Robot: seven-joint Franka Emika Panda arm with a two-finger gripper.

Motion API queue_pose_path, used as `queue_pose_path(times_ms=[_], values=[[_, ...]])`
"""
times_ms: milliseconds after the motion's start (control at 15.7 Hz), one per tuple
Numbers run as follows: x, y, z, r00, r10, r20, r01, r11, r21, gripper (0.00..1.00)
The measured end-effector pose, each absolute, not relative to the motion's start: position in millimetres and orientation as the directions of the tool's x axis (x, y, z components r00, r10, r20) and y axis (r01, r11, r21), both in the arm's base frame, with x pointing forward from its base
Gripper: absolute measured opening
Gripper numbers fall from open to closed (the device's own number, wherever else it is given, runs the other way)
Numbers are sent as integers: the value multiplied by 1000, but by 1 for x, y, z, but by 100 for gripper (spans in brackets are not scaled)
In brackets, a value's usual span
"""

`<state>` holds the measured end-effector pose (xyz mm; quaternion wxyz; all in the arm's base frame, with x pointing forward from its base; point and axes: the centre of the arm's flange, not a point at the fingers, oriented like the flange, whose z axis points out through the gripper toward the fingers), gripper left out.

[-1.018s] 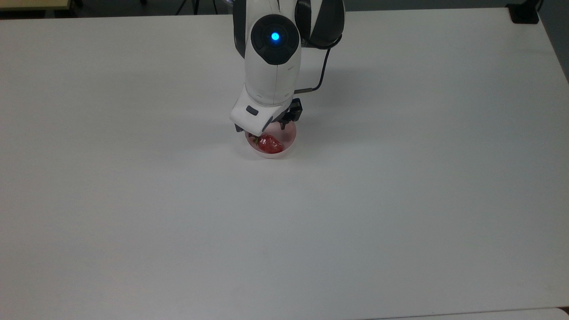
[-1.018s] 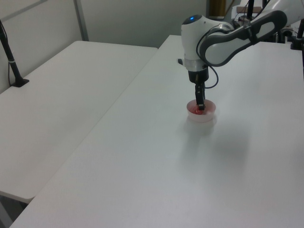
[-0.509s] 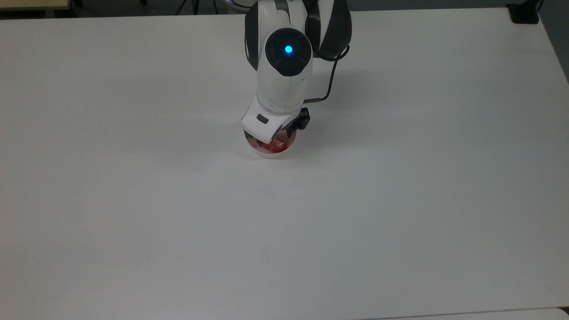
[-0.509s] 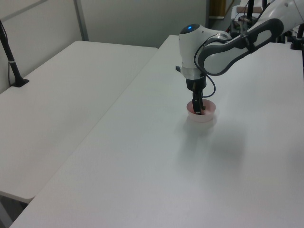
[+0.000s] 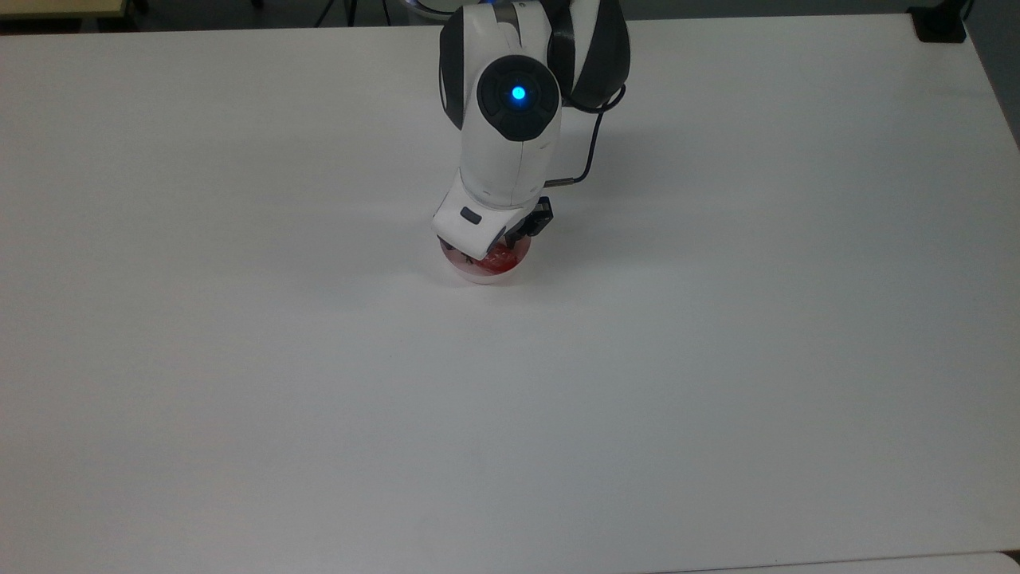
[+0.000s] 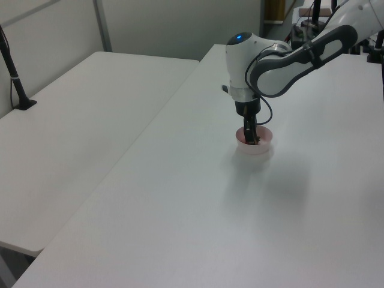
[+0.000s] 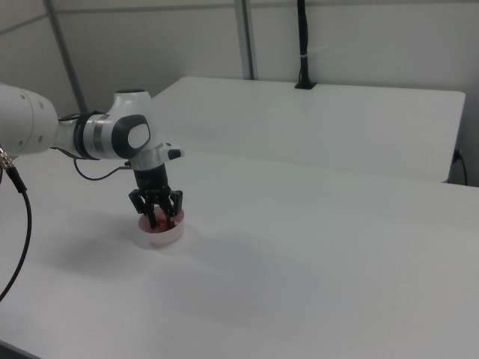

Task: Pick up strawberry from bowl

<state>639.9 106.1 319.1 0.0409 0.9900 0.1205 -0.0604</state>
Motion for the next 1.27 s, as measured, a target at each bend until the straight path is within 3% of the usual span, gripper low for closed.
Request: queue_pose_path(times_ms=[572,1018,1272], values=[[644,107,328,966,235,-108,243,-968,68,50],[655,101,399,975,221,18,220,-973,64,50],[661,71,417,983,175,50,171,-982,76,50]])
